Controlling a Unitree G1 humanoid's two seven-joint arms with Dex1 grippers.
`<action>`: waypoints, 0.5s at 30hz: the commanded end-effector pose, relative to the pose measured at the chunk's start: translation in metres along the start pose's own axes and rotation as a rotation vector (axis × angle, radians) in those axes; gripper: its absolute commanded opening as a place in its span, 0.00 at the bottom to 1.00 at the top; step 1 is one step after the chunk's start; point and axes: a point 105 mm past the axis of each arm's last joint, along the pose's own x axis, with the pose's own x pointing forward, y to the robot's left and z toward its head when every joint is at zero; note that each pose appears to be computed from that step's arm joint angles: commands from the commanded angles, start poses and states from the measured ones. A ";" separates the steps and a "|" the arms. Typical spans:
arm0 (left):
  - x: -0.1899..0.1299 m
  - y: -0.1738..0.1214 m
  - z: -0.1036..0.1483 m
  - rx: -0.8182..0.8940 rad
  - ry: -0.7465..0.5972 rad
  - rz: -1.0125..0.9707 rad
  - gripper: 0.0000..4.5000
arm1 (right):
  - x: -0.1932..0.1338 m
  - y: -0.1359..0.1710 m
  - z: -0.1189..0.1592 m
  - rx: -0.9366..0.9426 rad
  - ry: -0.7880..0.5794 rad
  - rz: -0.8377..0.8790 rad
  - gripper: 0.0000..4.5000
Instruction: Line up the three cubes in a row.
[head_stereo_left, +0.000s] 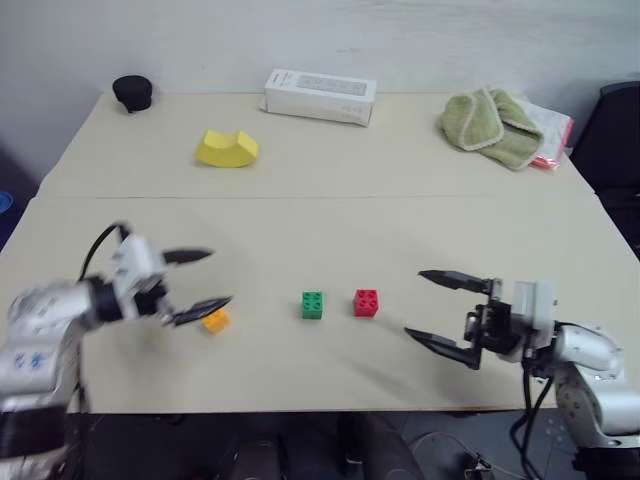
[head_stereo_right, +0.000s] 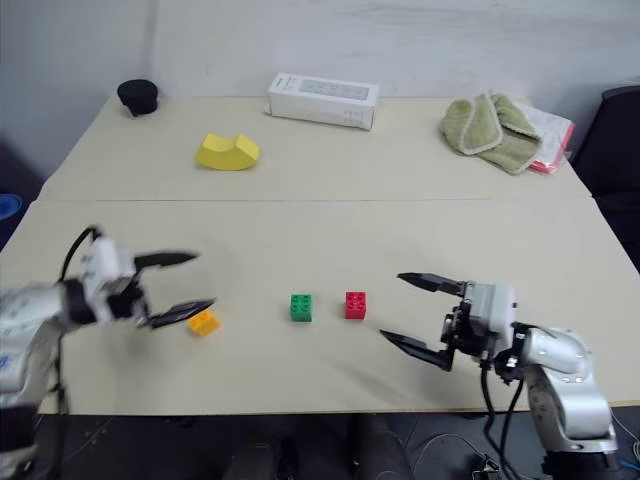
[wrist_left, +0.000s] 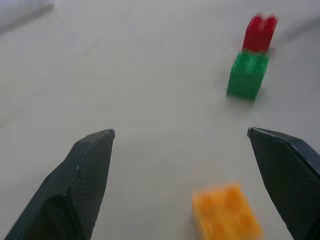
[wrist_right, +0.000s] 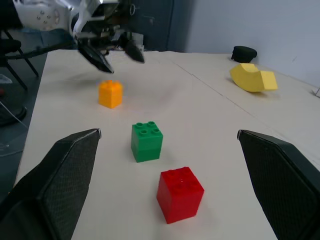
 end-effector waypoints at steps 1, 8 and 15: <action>-0.056 0.017 -0.025 -0.114 0.002 0.237 1.00 | 0.019 0.009 0.006 -0.008 -0.051 0.055 1.00; -0.088 -0.006 -0.048 -0.195 0.057 0.299 1.00 | 0.025 0.002 0.003 -0.037 -0.051 0.049 1.00; -0.031 -0.025 -0.019 -0.093 -0.049 0.127 1.00 | 0.028 -0.001 0.000 -0.052 -0.050 0.050 1.00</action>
